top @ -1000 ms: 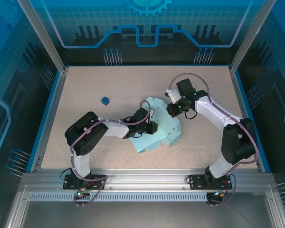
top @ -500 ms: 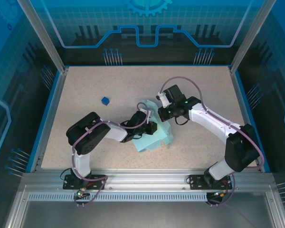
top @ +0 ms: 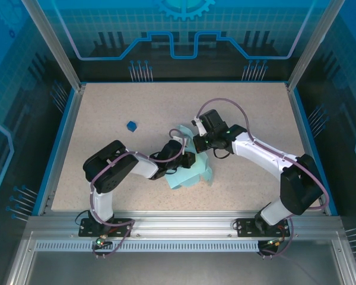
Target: Fold the paper box
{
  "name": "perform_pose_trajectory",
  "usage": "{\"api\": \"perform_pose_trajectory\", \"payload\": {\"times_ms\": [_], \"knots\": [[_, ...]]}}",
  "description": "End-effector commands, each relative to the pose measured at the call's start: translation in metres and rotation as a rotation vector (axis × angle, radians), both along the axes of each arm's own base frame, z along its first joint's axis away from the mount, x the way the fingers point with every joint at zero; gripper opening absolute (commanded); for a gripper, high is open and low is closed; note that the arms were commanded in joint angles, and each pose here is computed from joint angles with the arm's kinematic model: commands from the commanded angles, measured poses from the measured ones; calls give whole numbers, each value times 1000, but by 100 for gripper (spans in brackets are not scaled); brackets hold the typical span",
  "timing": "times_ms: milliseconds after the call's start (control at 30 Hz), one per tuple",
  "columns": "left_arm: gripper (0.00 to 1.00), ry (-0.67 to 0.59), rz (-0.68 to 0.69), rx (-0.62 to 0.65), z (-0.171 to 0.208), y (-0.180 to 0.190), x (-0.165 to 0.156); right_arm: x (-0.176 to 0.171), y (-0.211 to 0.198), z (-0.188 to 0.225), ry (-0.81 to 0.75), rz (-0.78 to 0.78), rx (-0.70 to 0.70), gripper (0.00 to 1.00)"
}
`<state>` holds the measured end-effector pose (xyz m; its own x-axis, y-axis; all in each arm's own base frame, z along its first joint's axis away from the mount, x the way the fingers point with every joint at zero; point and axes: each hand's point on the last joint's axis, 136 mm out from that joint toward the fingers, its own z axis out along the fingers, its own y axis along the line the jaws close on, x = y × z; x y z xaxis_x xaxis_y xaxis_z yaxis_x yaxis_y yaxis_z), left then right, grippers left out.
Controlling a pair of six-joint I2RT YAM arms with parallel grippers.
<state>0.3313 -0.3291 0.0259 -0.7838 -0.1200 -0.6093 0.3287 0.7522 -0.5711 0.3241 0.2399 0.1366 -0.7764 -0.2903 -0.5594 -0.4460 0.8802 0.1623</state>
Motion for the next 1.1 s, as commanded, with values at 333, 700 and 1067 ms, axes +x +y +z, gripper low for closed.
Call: {"api": "perform_pose_trajectory", "payload": {"times_ms": [333,700,1067], "knots": [[25,-7,30,6,10,11,-4,21,-19,12,-273,85,-530,0],[41,-9,83,-15,40,44,-10,36,-18,10,-433,74,-730,0],[47,-2,223,100,70,115,-19,44,-18,0,-527,88,-905,0]]}}
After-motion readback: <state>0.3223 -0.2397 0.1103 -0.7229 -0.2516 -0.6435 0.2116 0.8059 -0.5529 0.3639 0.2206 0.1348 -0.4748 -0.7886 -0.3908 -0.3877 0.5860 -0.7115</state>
